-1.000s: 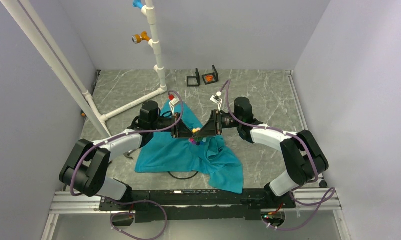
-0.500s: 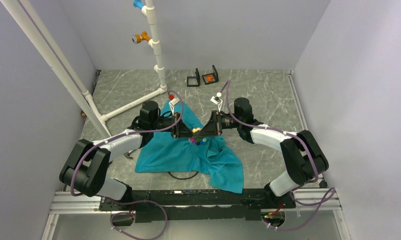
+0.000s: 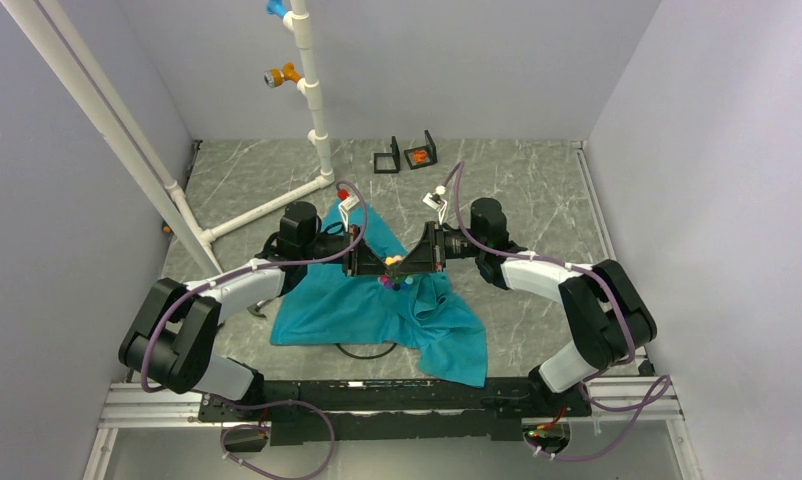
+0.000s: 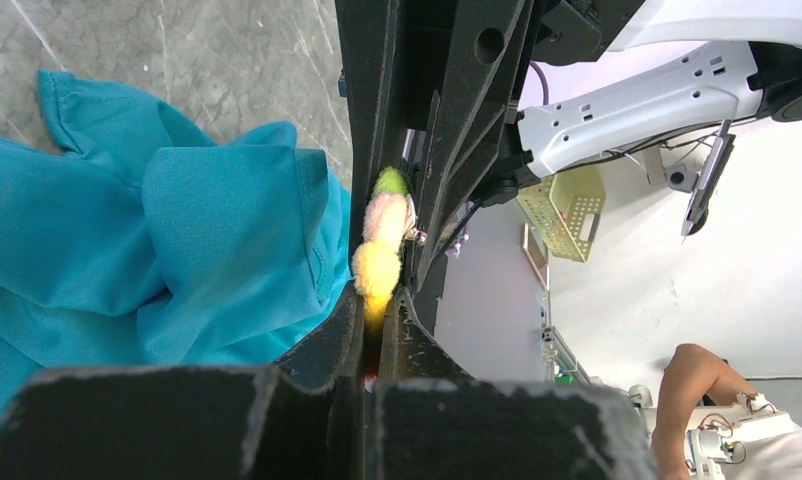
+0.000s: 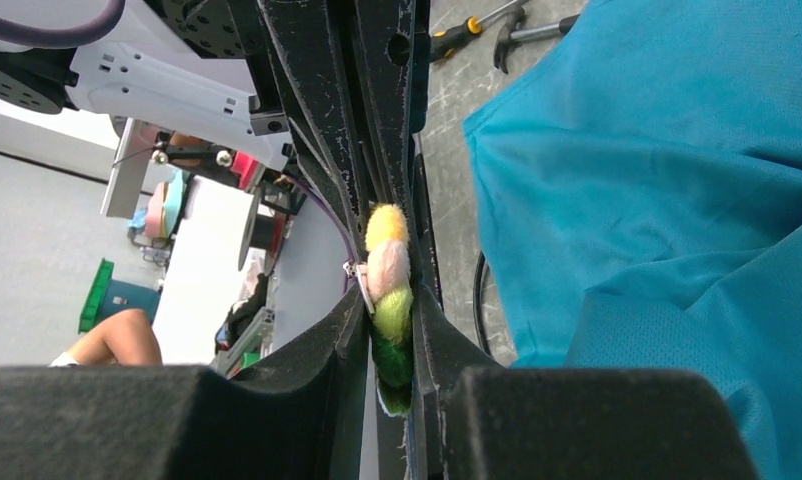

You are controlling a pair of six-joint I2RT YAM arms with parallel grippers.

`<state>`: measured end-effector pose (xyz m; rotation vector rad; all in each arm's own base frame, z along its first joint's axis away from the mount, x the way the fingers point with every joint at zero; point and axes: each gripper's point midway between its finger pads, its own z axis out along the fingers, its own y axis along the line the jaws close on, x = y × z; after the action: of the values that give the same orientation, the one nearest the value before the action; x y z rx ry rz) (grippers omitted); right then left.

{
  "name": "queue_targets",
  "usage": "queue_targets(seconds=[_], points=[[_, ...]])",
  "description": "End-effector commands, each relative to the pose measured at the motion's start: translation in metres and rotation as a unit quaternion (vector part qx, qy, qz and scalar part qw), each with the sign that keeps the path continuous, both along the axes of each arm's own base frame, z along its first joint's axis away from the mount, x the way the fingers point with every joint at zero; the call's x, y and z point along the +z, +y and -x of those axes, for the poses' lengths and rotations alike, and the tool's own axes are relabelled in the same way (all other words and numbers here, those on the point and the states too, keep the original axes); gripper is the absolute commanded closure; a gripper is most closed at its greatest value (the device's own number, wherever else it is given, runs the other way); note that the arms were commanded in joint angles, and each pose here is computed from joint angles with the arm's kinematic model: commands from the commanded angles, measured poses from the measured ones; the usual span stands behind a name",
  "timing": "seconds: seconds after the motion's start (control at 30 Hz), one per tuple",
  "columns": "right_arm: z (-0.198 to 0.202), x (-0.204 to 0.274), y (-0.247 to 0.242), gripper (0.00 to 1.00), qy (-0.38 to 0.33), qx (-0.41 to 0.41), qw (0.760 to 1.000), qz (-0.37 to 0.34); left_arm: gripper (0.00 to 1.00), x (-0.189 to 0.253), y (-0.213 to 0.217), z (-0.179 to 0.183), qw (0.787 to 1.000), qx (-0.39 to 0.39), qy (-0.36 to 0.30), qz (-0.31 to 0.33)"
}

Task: Remove the brooch from the garment
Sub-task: Close the brooch.

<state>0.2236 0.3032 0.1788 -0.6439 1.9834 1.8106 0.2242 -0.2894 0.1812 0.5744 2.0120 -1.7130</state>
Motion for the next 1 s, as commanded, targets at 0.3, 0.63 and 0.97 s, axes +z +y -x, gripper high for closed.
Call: queue_targets(seconds=[0.3, 0.63, 0.97], points=[[-0.0025, 0.0077, -0.0062, 0.76, -0.017, -0.002, 1.0, -0.013, 1.0, 0.01, 0.0045, -0.0095, 1.0, 0.014, -0.018, 0.011], [-0.0052, 0.0048, -0.0058, 0.73, -0.012, -0.008, 1.0, -0.006, 1.0, 0.0117, 0.0044, -0.0093, 1.0, 0.013, -0.019, 0.012], [-0.0025, 0.0083, -0.0058, 0.68, -0.02, 0.001, 1.0, -0.012, 1.0, 0.0117, 0.0043, -0.0096, 1.0, 0.013, -0.019, 0.012]])
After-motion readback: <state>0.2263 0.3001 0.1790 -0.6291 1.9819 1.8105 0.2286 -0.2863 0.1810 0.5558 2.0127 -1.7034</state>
